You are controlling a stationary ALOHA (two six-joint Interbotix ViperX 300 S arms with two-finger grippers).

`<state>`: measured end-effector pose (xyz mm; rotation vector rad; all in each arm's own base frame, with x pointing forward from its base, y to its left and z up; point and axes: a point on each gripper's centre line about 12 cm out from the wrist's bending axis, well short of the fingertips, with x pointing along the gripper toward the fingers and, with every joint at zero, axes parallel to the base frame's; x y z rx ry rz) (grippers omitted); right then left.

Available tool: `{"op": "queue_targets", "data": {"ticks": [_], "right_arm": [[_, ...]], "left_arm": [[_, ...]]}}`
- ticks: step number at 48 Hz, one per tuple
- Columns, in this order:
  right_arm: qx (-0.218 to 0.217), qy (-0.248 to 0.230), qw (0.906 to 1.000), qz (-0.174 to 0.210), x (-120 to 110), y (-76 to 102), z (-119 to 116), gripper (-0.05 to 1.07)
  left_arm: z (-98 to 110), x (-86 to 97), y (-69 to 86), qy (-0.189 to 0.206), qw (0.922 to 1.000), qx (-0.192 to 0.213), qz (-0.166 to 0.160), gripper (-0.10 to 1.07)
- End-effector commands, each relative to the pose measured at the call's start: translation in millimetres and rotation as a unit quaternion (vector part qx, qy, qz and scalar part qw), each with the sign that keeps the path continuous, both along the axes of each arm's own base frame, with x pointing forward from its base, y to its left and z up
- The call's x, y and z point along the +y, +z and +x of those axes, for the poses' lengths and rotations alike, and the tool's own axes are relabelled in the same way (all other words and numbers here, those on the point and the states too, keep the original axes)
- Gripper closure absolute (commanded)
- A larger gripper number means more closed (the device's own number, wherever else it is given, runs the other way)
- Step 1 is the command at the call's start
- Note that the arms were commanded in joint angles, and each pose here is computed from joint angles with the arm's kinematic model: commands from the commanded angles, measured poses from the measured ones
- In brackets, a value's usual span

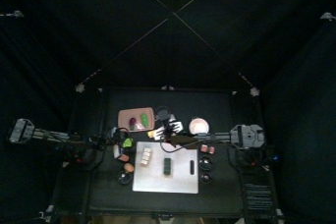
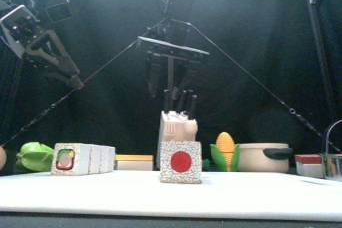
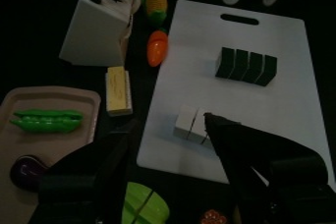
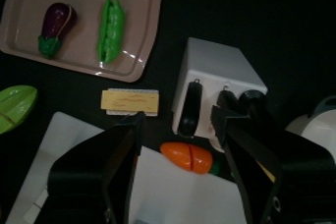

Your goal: Grab cleaver handle

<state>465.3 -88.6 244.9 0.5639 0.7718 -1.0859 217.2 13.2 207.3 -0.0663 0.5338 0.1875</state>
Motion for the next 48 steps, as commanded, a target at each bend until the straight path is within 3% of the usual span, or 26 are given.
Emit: {"op": "queue_targets", "data": {"ticks": [1, 14, 48], "right_arm": [[-0.020, -0.007, 0.9998, -0.004, -6.4, 17.1, -0.2, 0.22], [-0.019, -0.009, 0.9998, -0.004, -8.5, 15.6, -0.2, 0.32], [-0.005, -0.027, 0.9996, -0.009, -12.6, 14.2, 7.1, 0.44]], "left_arm": [[2.5, -0.4, 4.5, -0.002, 1.0000, -0.006, 0.001, 0.07], [2.5, 0.0, 4.5, -0.001, 1.0000, -0.006, 0.001, 0.07], [2.2, 0.3, 3.9, -0.001, 1.0000, -0.005, 0.001, 0.07]]}}
